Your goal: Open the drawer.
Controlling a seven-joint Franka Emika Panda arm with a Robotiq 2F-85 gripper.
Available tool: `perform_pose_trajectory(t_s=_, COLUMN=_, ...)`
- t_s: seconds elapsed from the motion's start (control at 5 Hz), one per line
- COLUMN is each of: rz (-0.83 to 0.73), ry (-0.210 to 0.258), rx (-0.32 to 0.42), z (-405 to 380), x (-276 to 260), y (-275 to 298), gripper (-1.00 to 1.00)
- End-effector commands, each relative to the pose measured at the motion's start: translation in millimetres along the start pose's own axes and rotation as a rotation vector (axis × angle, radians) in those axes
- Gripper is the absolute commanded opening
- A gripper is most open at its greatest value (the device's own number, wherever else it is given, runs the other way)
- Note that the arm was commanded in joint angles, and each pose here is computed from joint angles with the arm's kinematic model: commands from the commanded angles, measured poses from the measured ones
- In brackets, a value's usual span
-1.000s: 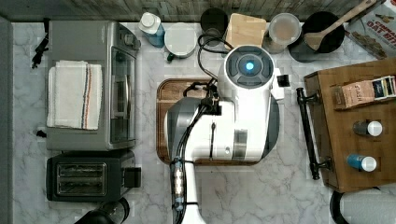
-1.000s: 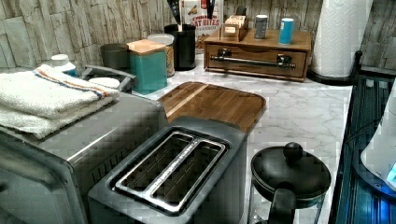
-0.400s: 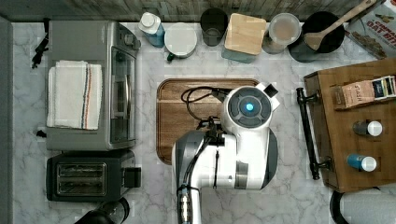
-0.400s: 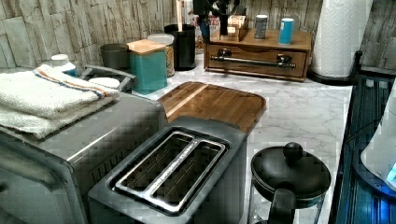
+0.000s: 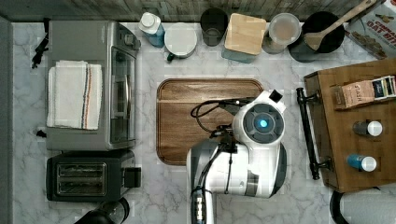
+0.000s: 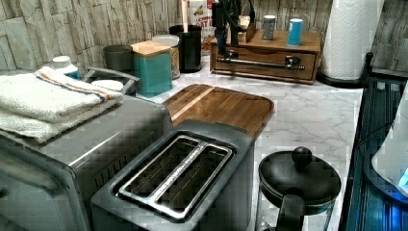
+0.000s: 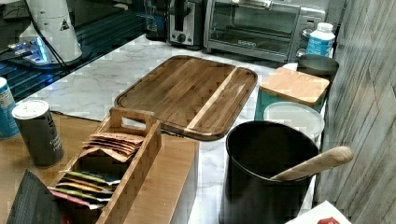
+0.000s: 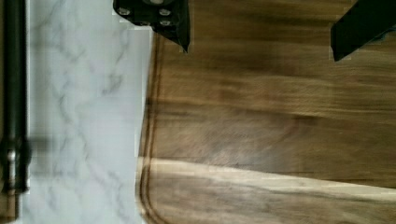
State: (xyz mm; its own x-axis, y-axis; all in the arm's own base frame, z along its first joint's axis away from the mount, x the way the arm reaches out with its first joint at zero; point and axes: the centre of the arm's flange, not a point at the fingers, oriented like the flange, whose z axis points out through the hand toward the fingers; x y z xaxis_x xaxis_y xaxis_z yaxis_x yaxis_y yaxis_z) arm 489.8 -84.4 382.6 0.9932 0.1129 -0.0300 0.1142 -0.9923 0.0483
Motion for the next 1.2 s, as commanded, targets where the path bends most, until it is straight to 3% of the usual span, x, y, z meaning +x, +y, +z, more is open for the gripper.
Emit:
perform_pose_trajectory(t_s=0.2, rz=-0.05, ry=0.17, rx=-0.099, z=13, x=-57, y=113, gripper=1.0)
perform_pose_trajectory(t_s=0.4, rz=-0.057, ry=0.137, rx=-0.096, z=18, x=-57, y=125, gripper=1.0)
perform_pose_trajectory(t_s=0.6, rz=-0.071, ry=0.132, rx=-0.097, z=24, x=-59, y=134, gripper=1.0)
perform_pose_trajectory(t_s=1.2, rz=-0.122, ry=0.164, rx=-0.138, z=45, x=-46, y=162, gripper=1.0)
